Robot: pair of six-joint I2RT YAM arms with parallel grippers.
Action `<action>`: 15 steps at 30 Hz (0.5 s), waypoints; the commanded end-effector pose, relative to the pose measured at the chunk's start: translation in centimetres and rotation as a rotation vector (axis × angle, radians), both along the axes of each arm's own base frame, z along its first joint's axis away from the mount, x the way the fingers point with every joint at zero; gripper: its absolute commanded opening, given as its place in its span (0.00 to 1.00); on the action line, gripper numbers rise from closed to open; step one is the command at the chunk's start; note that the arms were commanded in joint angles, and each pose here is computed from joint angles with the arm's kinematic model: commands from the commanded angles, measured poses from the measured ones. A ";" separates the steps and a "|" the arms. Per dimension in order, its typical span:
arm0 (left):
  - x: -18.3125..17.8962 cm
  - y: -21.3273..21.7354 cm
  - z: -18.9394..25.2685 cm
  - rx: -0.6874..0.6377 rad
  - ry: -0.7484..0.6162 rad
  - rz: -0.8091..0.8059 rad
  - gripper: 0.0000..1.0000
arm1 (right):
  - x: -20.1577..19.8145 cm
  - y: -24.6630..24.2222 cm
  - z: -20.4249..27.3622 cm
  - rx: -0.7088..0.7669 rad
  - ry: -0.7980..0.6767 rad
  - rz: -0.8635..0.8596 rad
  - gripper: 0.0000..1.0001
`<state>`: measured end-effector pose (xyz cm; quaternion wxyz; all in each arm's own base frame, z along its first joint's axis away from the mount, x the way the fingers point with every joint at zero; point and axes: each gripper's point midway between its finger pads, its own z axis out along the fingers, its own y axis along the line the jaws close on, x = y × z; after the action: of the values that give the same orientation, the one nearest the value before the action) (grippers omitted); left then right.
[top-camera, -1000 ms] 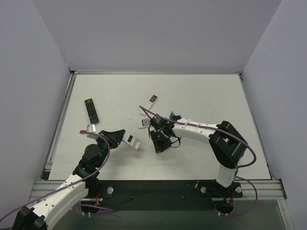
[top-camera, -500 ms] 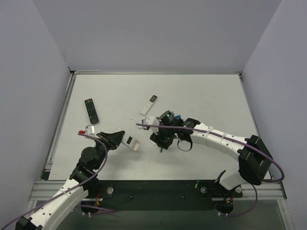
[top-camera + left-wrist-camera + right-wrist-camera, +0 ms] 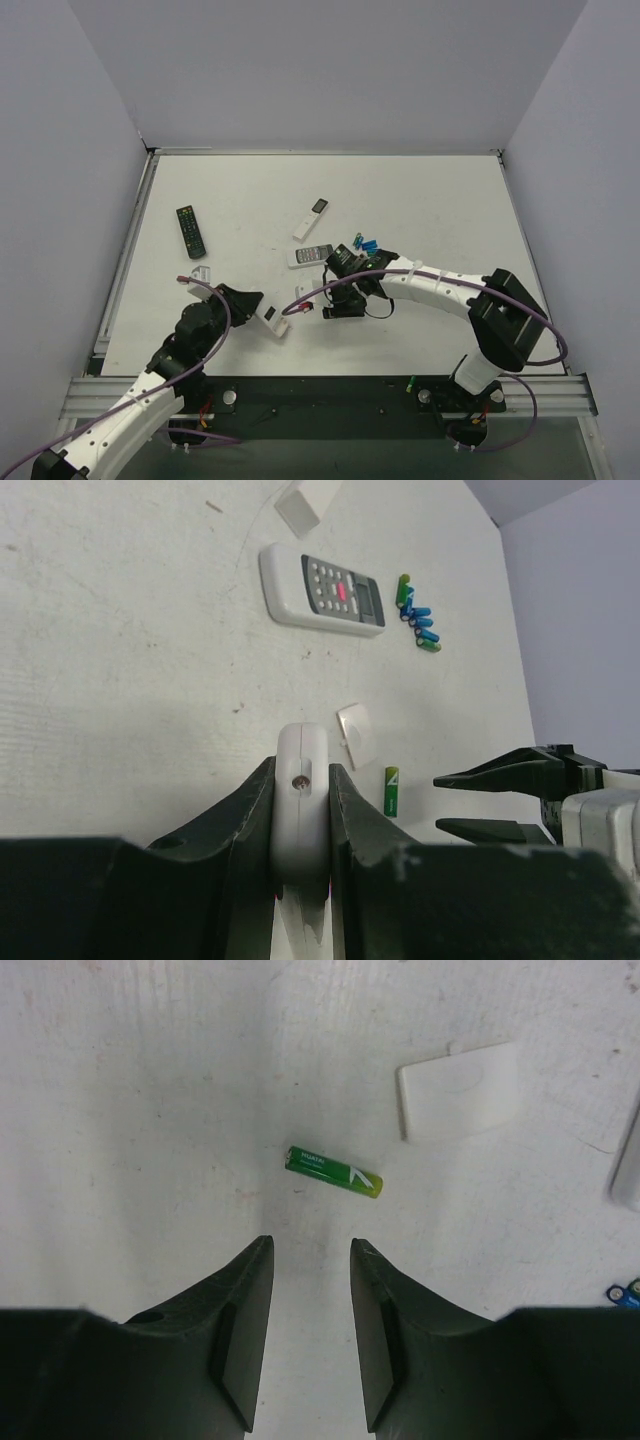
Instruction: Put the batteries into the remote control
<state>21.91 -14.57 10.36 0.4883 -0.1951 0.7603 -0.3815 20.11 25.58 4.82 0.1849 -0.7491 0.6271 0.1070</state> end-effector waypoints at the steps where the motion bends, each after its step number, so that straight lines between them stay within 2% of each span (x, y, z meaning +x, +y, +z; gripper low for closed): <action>1: -0.5 -0.4 -2.2 0.037 0.071 -0.034 0.00 | 0.0 0.3 -0.5 -0.073 -0.039 0.153 0.32; 15: -0.4 -0.9 -2.3 0.055 0.089 -0.060 0.00 | -0.5 2.0 -2.6 -0.132 -0.026 0.262 0.31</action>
<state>21.27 -15.42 7.34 0.4355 -0.1874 0.8009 -0.3658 19.85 27.47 2.16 0.1429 -0.8233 0.5439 0.0774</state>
